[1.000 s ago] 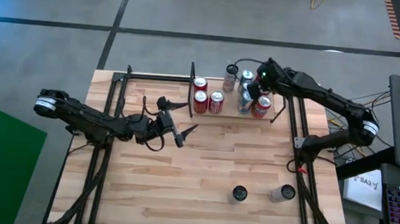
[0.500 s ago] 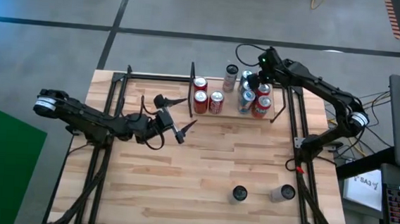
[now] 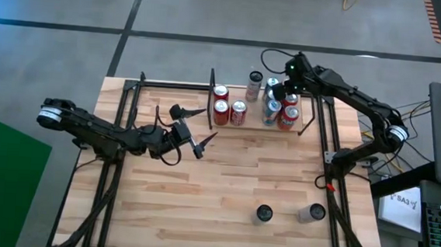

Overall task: Place canned beverage on shelf
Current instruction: Put the red soda can on the shelf

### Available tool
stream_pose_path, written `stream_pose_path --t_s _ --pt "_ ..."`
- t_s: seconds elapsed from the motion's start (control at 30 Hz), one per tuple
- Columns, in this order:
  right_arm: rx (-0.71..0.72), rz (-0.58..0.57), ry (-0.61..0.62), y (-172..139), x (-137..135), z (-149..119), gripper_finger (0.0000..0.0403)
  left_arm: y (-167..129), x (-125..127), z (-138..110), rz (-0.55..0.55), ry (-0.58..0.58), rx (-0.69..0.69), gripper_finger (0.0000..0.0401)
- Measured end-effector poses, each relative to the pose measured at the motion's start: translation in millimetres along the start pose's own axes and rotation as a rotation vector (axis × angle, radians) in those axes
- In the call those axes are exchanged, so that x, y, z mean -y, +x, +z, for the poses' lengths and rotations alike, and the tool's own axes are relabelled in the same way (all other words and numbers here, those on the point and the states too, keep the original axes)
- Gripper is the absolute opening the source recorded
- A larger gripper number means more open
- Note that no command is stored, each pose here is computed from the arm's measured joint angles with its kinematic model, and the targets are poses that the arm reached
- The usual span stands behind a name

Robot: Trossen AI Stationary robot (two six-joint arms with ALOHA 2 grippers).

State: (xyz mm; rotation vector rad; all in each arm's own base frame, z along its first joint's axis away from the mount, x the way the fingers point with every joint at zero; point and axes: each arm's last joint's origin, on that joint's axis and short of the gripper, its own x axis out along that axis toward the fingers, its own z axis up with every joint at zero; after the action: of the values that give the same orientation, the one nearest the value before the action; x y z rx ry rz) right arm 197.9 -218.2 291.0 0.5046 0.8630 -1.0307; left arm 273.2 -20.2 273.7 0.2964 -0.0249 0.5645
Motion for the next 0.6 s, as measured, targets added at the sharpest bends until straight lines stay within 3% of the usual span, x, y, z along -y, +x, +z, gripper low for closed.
stream_pose_path --t_s 0.6 --pt "0.044 -0.014 -0.014 -7.7 0.3 9.0 0.0009 0.1 -0.2 0.0 0.001 -0.003 0.000 0.0389"
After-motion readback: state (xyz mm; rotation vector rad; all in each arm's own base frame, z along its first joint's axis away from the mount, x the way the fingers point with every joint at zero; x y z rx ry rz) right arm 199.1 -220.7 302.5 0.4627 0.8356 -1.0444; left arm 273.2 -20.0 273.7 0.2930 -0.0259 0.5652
